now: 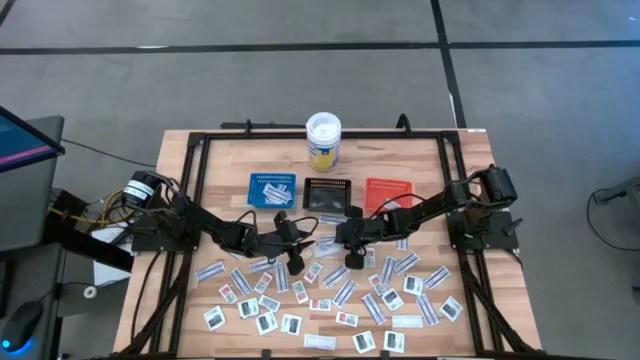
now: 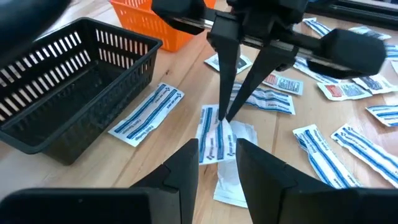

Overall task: Pick & Place First Aid Supplies
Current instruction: Put the blue bandage into the blue bin

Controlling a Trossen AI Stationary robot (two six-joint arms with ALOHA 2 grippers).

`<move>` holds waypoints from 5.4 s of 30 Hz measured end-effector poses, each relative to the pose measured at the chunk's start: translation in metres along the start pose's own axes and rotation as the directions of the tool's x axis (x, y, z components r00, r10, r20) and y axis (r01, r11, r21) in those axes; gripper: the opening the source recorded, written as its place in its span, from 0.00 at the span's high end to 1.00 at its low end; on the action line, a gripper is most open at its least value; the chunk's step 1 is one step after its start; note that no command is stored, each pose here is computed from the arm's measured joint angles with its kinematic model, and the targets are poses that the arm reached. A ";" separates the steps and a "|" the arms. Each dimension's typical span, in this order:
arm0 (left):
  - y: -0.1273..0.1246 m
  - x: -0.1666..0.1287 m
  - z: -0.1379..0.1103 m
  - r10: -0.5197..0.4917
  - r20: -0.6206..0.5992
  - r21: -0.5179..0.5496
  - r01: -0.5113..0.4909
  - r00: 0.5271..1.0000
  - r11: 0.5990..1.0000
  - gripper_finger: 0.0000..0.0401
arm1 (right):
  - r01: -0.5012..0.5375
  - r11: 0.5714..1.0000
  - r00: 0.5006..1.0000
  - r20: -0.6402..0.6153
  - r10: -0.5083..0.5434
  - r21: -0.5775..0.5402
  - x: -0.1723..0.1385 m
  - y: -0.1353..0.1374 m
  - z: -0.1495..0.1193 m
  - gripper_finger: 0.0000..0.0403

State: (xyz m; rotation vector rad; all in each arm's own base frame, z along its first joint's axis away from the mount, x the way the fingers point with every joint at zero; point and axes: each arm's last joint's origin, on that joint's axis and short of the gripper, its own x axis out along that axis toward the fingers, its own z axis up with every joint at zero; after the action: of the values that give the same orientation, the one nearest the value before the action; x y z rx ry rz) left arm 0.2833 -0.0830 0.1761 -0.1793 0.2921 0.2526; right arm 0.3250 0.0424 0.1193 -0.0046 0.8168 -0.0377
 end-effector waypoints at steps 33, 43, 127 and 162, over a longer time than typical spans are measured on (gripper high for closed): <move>-0.006 0.003 -0.011 -0.002 -0.018 0.346 0.008 1.000 0.938 0.85 | -0.121 0.987 0.977 0.187 0.101 0.102 -0.003 0.005 0.019 0.98; -0.008 0.002 -0.012 -0.025 -0.025 0.340 0.032 0.999 0.940 0.98 | -0.004 0.993 0.989 0.145 -0.013 0.116 -0.002 0.001 0.015 0.79; 0.063 -0.061 0.050 0.246 0.141 -0.071 -0.238 0.959 0.969 0.77 | -0.096 0.986 0.992 0.068 0.106 -0.138 0.000 0.009 -0.017 0.53; -0.002 0.019 -0.031 -0.227 -0.035 -0.092 0.223 0.973 0.971 0.73 | -0.095 0.985 0.992 0.068 0.106 -0.144 0.016 0.001 -0.017 0.84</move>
State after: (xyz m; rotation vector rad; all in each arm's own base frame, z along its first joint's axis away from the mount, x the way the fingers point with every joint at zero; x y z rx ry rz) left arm 0.2929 -0.0872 0.1413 -0.3029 0.3028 0.0365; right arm 0.3232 0.0434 0.0959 -0.0973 0.7419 0.1149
